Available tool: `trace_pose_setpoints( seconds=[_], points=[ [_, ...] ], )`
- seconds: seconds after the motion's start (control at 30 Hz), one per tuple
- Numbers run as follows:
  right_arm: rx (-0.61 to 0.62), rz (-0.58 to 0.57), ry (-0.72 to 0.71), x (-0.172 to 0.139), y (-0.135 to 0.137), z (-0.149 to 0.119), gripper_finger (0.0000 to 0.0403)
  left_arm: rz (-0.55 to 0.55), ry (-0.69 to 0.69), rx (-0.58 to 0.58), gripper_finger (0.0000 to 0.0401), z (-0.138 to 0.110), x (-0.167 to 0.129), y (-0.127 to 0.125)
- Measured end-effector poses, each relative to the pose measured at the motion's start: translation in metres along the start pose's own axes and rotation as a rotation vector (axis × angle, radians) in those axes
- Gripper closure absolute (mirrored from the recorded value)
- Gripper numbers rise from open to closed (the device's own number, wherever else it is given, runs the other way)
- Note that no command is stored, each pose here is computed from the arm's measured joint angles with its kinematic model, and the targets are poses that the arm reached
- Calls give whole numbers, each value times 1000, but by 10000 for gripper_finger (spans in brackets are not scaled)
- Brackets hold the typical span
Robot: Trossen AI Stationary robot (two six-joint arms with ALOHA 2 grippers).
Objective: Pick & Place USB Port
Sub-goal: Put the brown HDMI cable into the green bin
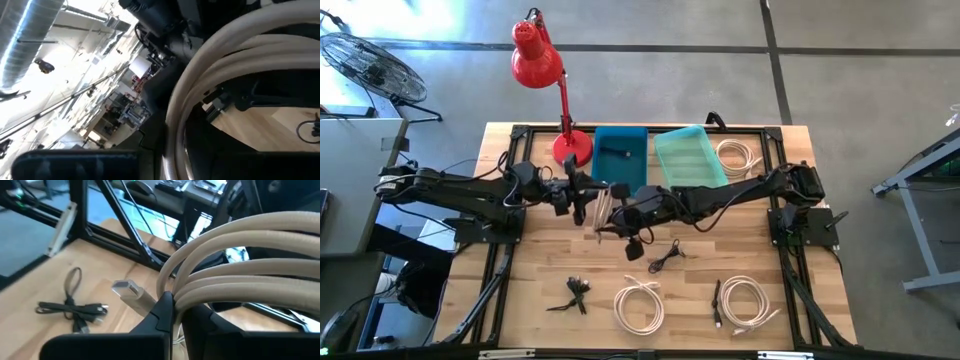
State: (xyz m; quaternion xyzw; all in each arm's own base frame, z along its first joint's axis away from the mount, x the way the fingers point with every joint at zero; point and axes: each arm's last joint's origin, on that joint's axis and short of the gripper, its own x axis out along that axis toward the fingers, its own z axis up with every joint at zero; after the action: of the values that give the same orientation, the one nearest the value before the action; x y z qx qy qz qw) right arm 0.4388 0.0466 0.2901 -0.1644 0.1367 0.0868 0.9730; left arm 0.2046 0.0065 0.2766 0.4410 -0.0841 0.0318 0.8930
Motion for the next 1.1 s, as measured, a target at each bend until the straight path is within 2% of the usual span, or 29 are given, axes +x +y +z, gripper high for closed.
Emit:
trace_pose_setpoints(
  seconds=[0.4, 0.57, 1.1],
  points=[
    [-39, -33, 60, 0, 3, -4, 394, -8, 29, -35, 330, -2, 0, -2],
    [-43, -58, 69, 0, 6, -3, 395, 0, 44, -84, 329, -2, 0, -2],
    [-62, -95, 118, -2, 10, -3, 395, 10, 38, -24, 325, -1, 0, 0]
  ],
)
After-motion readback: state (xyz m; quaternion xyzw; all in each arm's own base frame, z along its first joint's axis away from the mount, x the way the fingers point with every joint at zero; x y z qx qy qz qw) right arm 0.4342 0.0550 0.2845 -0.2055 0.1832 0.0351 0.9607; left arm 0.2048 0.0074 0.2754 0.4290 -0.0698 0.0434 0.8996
